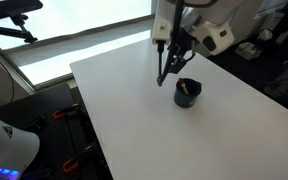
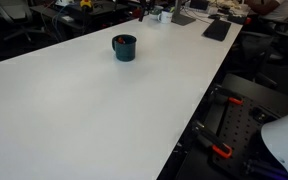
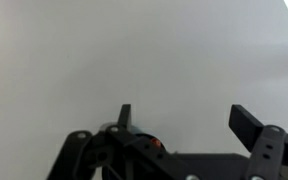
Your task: Remove the marker from the mug cup and place it on the table
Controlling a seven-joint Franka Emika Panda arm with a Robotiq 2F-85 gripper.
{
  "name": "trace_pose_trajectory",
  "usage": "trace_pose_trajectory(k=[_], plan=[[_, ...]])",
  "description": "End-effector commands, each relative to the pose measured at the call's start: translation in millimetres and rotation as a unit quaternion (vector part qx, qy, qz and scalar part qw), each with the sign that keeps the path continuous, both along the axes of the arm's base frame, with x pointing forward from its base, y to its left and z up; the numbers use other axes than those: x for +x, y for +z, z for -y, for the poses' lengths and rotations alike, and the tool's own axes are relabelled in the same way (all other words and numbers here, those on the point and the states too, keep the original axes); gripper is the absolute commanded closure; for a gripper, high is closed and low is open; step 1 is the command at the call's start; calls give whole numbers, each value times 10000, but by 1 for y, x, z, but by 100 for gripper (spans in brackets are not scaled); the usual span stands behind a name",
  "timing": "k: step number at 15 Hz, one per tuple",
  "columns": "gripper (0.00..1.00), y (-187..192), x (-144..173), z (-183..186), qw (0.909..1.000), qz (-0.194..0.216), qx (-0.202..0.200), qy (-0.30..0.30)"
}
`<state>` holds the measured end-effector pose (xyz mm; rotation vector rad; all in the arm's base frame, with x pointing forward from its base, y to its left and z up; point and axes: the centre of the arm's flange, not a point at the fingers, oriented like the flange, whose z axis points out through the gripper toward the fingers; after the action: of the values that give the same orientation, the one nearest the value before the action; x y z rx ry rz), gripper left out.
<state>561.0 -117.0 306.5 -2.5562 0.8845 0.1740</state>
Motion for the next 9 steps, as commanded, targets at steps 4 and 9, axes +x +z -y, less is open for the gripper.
trace_pose_trajectory(k=[4,9], plan=[[0,1,1,0,9999,73,92,95],[0,1,1,-3,9998,69,103,123]])
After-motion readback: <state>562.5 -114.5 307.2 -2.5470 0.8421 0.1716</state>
